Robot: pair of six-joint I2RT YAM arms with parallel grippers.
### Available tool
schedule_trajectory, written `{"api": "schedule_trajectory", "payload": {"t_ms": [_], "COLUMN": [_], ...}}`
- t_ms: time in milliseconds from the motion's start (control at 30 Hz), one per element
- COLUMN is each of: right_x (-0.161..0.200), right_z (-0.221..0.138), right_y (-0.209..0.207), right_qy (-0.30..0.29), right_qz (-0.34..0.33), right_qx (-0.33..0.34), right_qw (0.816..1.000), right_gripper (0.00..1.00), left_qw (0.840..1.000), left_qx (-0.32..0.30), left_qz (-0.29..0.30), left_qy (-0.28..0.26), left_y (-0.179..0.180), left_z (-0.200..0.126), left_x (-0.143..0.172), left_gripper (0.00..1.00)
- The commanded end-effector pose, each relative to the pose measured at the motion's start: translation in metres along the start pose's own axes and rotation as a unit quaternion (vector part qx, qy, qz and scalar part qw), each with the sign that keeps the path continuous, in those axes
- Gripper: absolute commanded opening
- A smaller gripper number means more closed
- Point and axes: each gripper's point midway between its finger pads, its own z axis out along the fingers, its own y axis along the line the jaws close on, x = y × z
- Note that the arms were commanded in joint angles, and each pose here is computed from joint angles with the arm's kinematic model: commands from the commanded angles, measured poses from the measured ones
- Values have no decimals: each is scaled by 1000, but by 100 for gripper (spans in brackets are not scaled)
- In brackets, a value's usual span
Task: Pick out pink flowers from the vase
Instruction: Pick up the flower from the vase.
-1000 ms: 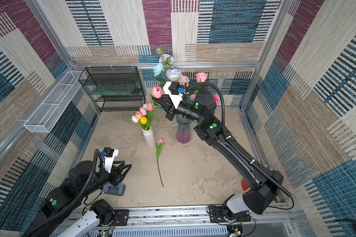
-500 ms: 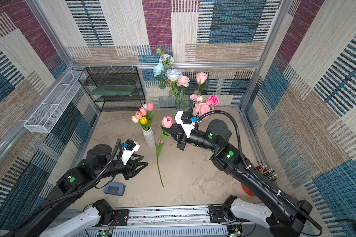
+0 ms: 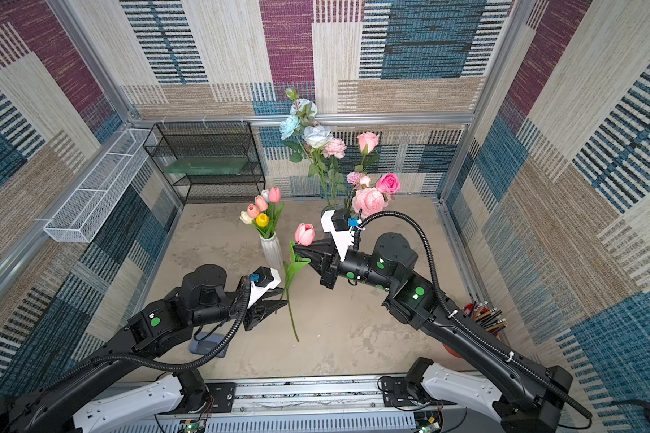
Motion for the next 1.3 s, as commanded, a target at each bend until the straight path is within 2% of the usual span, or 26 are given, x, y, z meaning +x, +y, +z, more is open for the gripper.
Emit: {"api": "schedule_trajectory", "payload": {"t_ms": [0, 200, 300, 367, 433, 633, 933, 1067, 1200, 1267], "right_x": [0, 0, 0, 1, 2, 5, 10, 10, 11, 12], "right_z": [0, -4, -5, -6, -5, -5, -3, -4, -2, -1], "right_y": [-3, -2, -1, -1, 0, 0, -1, -2, -1, -2], "right_qy": [-4, -8, -9, -9, -7, -3, 3, 4, 6, 7], "right_qz": [21, 33, 38, 41, 44, 49, 51, 50, 52, 52], "right_qx": [10, 10, 8, 7, 5, 4, 6, 7, 5, 5], "right_qw": [1000, 999, 999, 999, 999, 999, 999, 999, 999, 999], "right_gripper": [2, 1, 1, 1, 1, 1, 1, 2, 2, 3], "left_qw": [999, 999, 1000, 1000, 1000, 999, 999, 999, 998, 998], "left_qx": [-33, -26, -13, -5, -2, 5, 9, 11, 15, 17], "left_qz": [24, 19, 11, 5, -3, -12, -21, -23, -24, -26], "left_qy": [-19, -21, -20, -26, -30, -42, -46, -46, -48, -50], "left_y": [12, 10, 6, 4, 3, 1, 0, 0, -2, -2], "left_z": [0, 4, 9, 10, 11, 10, 12, 13, 14, 14], "left_x": [-9, -8, -7, -8, -9, -15, -16, -16, -17, -18], "left_gripper": [26, 7, 1, 1, 8, 6, 14, 14, 2, 0]}}
